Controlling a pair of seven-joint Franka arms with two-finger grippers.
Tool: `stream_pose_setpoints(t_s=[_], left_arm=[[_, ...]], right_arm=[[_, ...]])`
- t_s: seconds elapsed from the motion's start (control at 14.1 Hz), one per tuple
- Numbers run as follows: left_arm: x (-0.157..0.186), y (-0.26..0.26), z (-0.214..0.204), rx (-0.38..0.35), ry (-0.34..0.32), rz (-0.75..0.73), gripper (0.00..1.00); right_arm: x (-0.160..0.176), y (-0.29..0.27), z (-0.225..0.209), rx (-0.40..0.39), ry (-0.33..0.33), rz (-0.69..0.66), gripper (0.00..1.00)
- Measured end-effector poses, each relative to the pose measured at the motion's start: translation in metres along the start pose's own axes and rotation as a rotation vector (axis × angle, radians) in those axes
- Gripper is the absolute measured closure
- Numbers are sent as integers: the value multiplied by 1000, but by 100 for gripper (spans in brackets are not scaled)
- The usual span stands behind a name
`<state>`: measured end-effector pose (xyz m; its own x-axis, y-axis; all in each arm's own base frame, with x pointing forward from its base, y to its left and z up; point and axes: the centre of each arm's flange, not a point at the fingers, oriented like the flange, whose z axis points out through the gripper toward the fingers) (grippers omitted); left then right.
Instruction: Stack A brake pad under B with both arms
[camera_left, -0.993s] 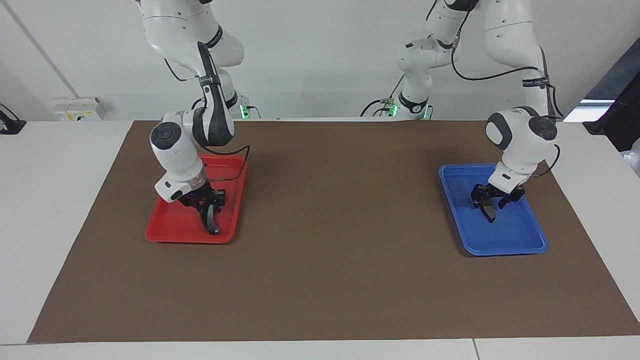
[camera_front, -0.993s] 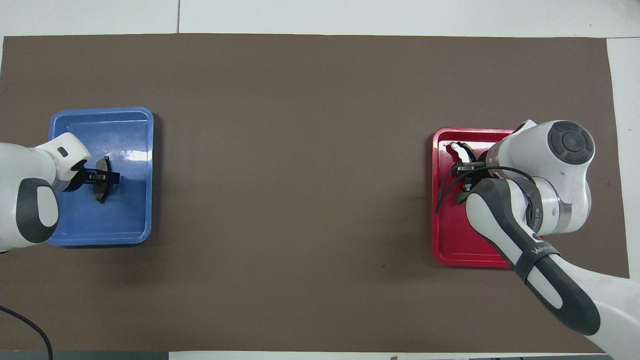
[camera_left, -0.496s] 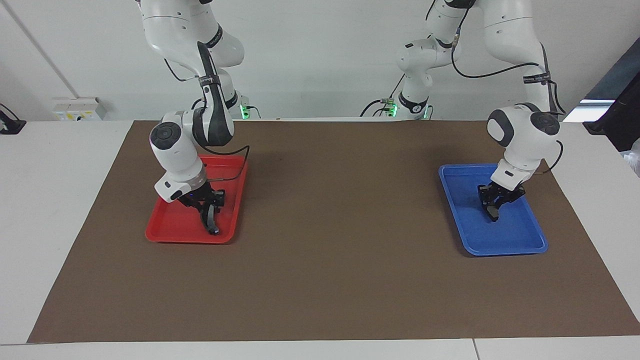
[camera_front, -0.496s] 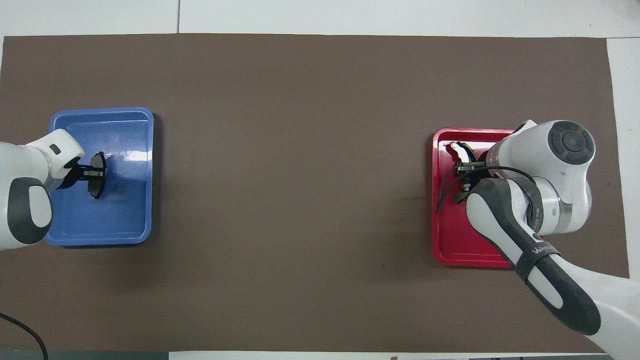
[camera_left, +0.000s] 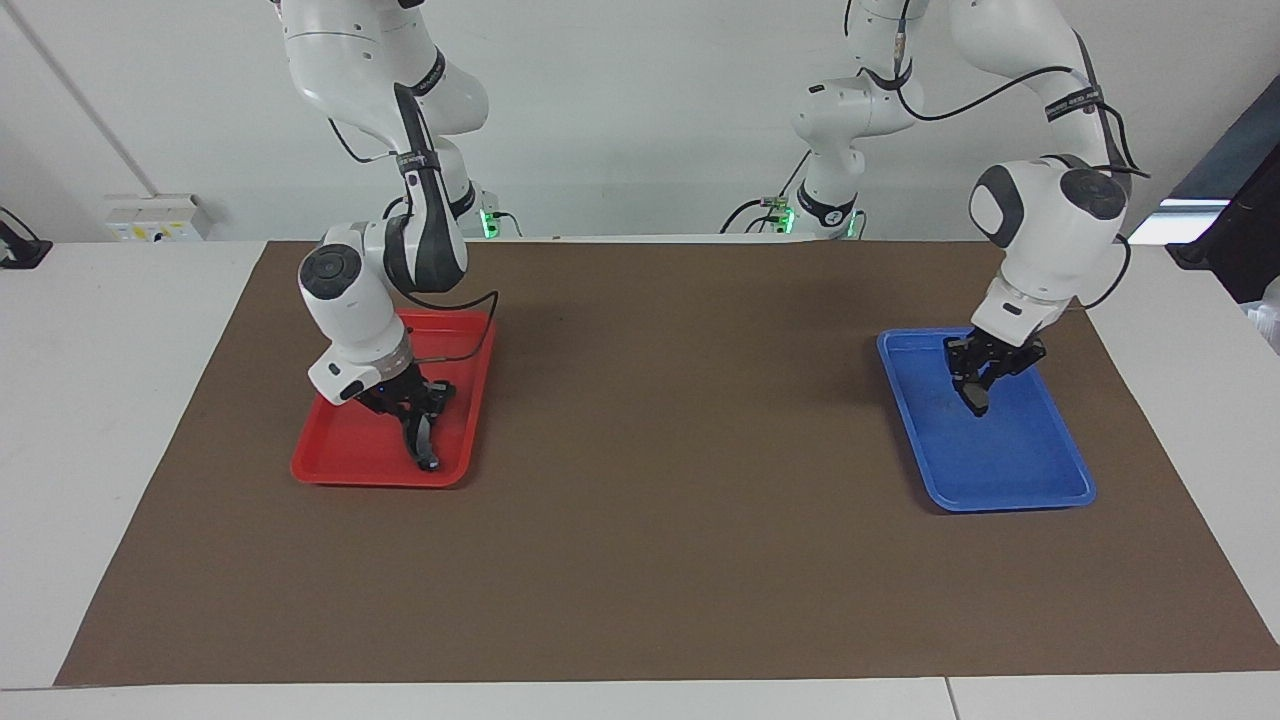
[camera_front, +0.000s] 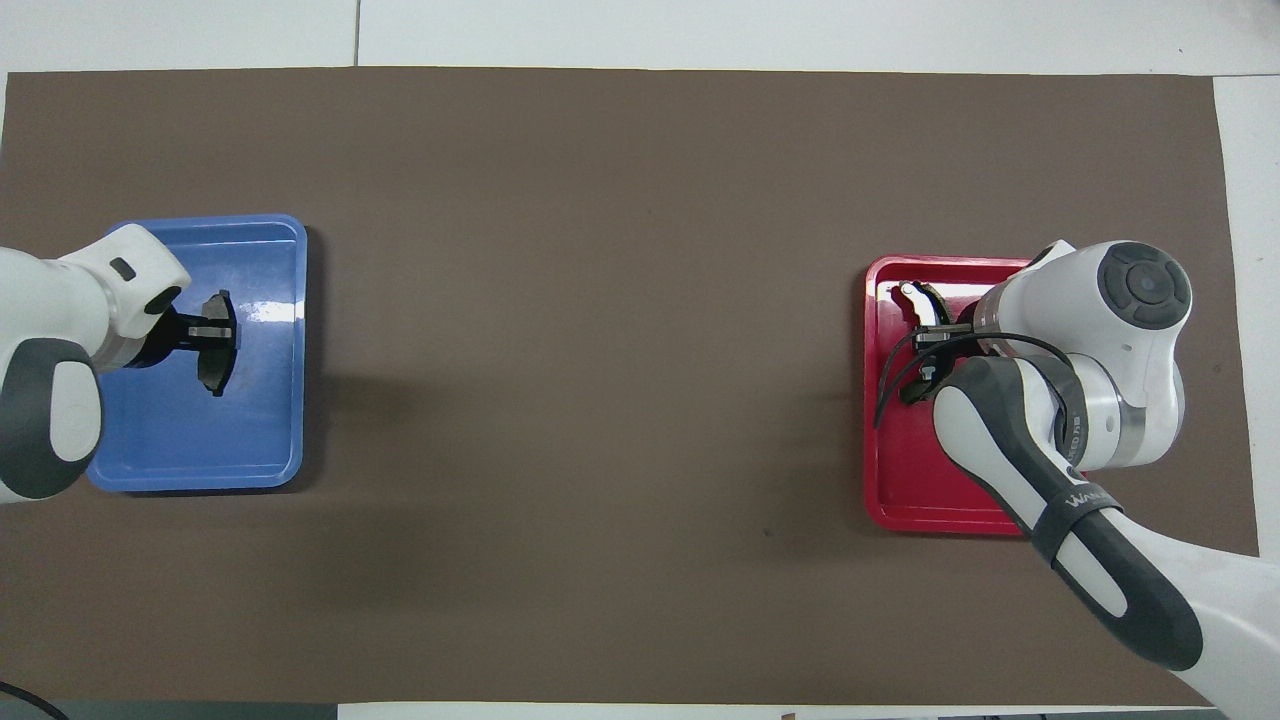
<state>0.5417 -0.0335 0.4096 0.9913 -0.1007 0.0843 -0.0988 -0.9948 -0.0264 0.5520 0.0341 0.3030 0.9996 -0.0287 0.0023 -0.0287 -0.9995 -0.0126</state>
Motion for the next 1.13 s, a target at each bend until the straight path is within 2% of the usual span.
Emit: stream_pose_setpoints(t_s=[0.21,0.35,0.57,0.78,1.13], left_arm=[[-4,100,-9,-11,-20,-53,63],[-11,167,-8,-18,-27,-87,63],[-16,243,13,-20,-56,-88,63],[-8,283,37,-17,-79,-83,63],[-15,320,86,-16,-98,-66,63]], right_arm=[[9,0,-20,-2,-36,-27,59],[28,0,-67,-3,-62,-41,59],[43,-4,-134,-2,-54,-51,59],[49,-9,-161,0,-41,-58,59],[50,-9,-159,0,-45,-59,59]])
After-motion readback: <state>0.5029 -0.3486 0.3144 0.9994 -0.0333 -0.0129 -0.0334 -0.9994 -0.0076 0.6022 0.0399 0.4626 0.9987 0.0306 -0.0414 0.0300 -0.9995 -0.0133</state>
